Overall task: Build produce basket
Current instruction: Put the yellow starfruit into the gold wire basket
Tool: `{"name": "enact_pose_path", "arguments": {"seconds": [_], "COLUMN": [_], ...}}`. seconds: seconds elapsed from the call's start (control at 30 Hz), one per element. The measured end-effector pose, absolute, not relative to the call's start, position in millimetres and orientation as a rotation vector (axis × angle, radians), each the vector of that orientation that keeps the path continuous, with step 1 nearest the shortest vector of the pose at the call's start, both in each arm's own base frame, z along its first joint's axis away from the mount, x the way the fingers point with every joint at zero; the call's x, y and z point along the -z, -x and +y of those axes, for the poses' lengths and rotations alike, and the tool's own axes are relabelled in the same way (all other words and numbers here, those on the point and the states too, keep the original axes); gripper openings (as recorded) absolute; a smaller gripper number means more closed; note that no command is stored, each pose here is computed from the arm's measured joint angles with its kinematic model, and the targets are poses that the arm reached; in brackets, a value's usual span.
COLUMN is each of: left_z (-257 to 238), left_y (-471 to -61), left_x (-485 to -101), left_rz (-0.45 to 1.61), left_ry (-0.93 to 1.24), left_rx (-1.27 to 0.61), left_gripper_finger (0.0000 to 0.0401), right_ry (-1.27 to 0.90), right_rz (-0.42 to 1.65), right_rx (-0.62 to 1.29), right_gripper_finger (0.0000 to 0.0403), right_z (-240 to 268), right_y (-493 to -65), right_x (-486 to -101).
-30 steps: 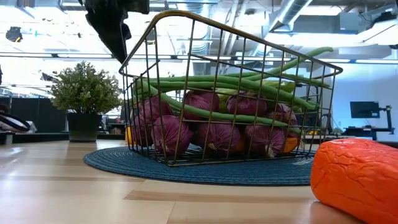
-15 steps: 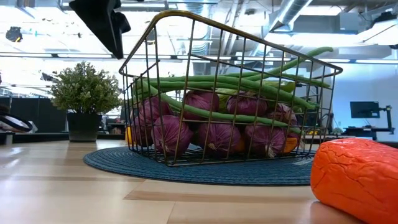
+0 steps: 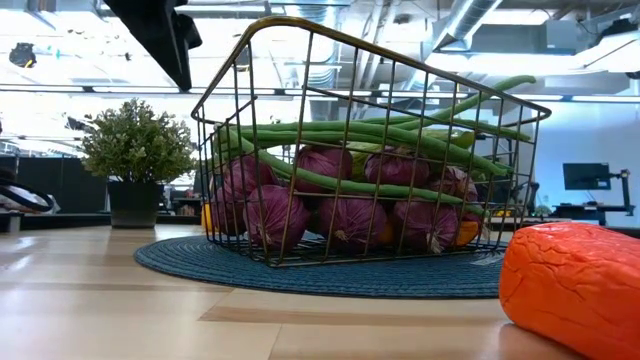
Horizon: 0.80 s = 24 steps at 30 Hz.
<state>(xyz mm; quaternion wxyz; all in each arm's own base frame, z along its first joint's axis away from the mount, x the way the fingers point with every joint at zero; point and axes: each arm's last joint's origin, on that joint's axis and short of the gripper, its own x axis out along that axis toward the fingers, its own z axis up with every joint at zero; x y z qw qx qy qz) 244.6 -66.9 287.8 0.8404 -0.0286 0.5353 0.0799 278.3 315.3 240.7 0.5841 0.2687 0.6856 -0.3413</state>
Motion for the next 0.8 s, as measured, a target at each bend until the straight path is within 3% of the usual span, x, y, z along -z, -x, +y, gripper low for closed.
{"name": "enact_pose_path", "arguments": {"seconds": [0.63,0.8], "left_z": [-68.9,-68.6], "left_y": [-244.1,-244.2], "left_x": [-287.7,-287.7], "left_rz": [1.129,1.126], "left_ry": [0.143,0.14], "left_rx": [-0.201,-0.207], "left_gripper_finger": [0.0176,0.0176], "right_ry": [-0.728,-0.738], "right_rz": [1.501,1.508], "right_rx": [0.733,0.755], "right_gripper_finger": [0.029,0.0255], "right_z": [291.4,287.0], "right_y": [-267.2,-268.0], "right_x": [-190.8,-183.3]}}
